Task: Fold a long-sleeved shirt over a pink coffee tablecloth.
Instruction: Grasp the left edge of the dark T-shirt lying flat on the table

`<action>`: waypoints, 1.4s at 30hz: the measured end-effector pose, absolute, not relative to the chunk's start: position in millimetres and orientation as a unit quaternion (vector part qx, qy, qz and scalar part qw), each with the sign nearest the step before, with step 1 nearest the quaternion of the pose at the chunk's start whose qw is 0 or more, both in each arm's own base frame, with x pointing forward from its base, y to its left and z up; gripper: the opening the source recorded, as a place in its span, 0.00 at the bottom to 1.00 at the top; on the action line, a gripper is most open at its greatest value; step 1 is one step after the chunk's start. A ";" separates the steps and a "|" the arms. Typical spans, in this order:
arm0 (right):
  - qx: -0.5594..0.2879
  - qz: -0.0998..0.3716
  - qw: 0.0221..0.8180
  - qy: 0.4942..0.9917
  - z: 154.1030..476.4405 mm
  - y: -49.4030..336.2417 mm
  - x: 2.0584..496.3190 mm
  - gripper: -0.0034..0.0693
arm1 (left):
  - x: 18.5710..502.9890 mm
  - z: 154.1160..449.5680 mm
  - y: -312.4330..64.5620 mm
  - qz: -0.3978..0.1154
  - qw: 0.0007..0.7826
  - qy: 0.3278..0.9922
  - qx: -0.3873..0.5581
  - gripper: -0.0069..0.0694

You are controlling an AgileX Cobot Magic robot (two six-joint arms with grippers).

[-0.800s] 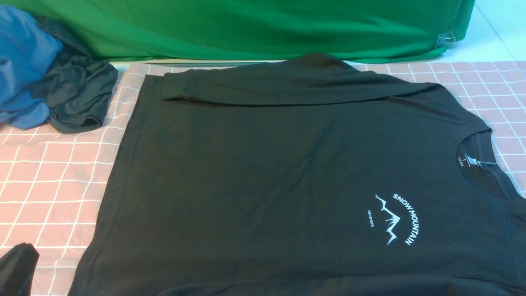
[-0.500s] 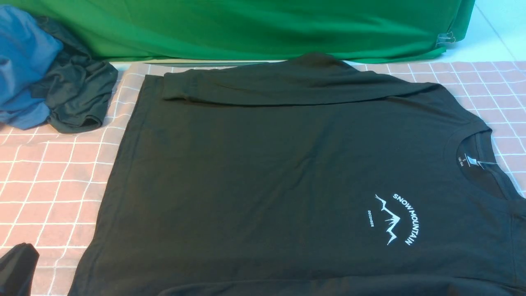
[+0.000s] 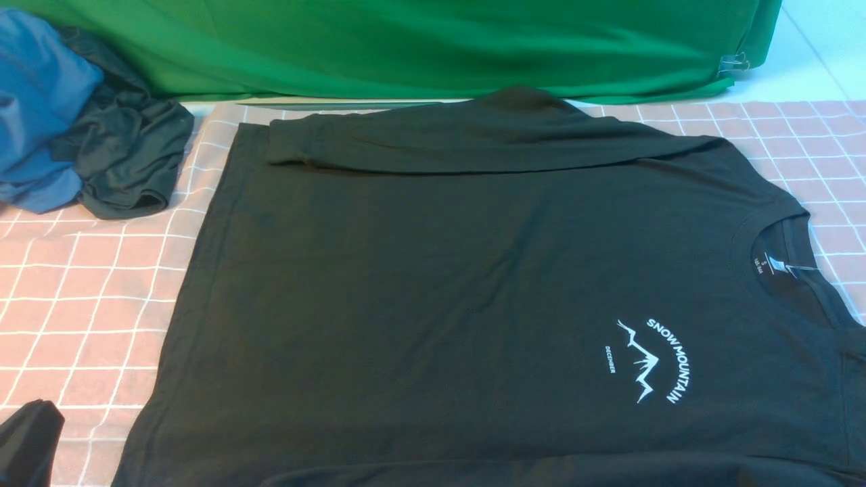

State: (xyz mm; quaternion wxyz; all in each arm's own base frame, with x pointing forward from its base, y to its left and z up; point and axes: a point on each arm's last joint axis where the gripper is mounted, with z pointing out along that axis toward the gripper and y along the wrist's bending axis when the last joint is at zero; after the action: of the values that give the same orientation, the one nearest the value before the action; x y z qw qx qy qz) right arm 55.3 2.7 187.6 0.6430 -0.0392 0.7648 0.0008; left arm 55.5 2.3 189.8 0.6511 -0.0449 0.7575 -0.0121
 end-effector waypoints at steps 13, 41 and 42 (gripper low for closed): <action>-0.039 0.001 0.643 0.765 187.6 2.7 55.3 0.37 | 55.4 217.0 4.6 -0.200 0.731 0.617 -0.214 0.11; 0.176 0.257 0.749 0.585 226.5 1.3 53.8 0.37 | 128.2 358.5 -0.3 -0.108 0.406 0.885 -0.200 0.11; 0.177 0.258 0.743 0.592 226.1 1.8 54.0 0.36 | 139.2 346.1 -1.8 -0.100 0.347 0.913 -0.188 0.11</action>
State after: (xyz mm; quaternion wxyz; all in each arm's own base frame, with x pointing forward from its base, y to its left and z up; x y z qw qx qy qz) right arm 54.0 1.8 226.1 0.7429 0.1765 0.5921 0.2578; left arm 139.2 -1.8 346.1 0.3466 -0.1882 0.9135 -0.1001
